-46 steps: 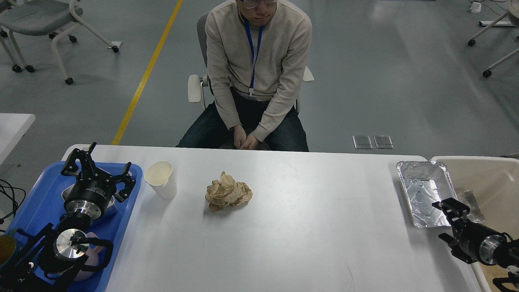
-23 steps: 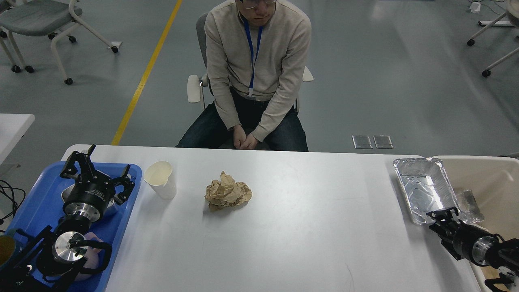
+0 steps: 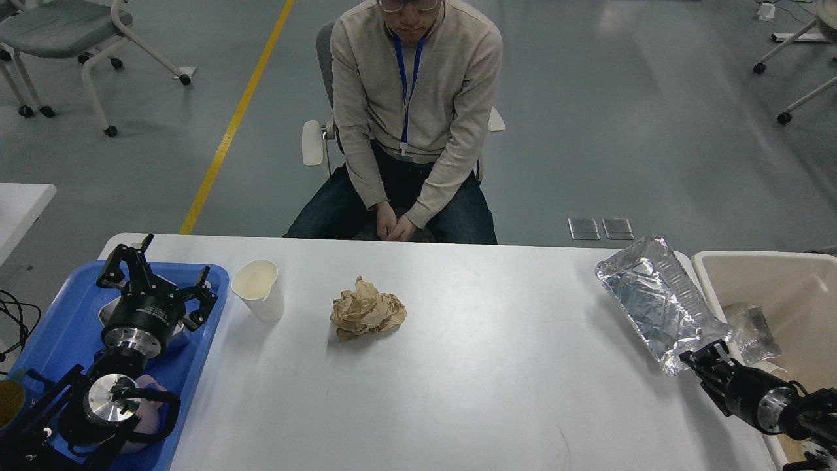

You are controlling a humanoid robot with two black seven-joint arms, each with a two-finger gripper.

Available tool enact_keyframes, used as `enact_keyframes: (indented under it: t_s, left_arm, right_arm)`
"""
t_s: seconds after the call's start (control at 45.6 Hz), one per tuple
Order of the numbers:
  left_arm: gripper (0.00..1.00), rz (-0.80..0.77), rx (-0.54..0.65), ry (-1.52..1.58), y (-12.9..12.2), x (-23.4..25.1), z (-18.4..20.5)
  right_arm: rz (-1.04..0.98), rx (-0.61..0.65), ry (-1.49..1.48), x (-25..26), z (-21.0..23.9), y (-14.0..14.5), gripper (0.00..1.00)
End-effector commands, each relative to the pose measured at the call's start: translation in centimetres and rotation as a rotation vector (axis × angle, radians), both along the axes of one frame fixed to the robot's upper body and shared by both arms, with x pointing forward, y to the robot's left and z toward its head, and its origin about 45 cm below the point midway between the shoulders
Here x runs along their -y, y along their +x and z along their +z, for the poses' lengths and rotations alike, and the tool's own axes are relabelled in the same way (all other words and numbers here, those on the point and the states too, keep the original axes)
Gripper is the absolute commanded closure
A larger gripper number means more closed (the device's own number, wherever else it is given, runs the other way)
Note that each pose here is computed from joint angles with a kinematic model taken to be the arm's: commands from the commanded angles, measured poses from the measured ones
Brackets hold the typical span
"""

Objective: Tidy desktop
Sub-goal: 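Grasp the foil tray with the right gripper and lift it, then move the foil tray toward the table center with the right gripper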

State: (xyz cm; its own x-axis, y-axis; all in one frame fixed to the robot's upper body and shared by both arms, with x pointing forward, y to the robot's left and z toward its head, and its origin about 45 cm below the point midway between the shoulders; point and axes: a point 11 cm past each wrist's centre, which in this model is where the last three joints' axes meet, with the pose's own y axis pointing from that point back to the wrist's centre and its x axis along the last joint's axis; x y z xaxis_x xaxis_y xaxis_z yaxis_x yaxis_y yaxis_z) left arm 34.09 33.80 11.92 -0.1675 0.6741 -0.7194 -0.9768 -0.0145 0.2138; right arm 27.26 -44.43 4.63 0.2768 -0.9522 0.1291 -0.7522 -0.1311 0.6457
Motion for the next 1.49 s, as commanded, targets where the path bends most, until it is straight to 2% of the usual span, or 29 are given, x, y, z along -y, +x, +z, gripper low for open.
enact_keyframes:
  t_s: [0.0, 0.307, 0.439, 0.767, 1.031, 1.206, 1.469]
  left_arm:
    - [0.03, 0.000, -0.001, -0.001, 0.0, 0.1, 0.0]
    - [0.03, -0.001, -0.002, 0.000, 0.0, 0.0, 0.0]
    - [0.03, -0.001, -0.002, -0.001, 0.0, 0.1, 0.0]
    - [0.03, -0.001, -0.002, -0.001, 0.0, 0.1, 0.0]
    - [0.03, 0.001, -0.004, -0.002, 0.1, 0.2, 0.0]
    - [0.03, -0.007, 0.009, -0.005, 0.3, 0.6, 0.5]
    - [0.03, 0.003, 0.000, 0.002, 0.2, 0.6, 0.6]
  right_arm:
    - [0.069, -0.010, -0.026, -0.5, 0.1, -0.1, 1.00]
    - [0.225, 0.010, -0.094, 0.0, 3.3, -0.5, 1.00]
    - [0.299, 0.041, -0.143, 0.6, 6.1, 0.0, 1.00]
    - [0.539, 0.090, -0.279, 0.3, 12.5, -1.2, 1.00]
    - [0.601, 0.130, -0.364, 1.2, 17.8, -1.9, 1.00]
    - [0.685, 0.133, -0.432, 1.0, 19.2, -2.4, 1.00]
    - [0.824, 0.157, -0.450, -1.2, 20.2, -0.6, 1.00]
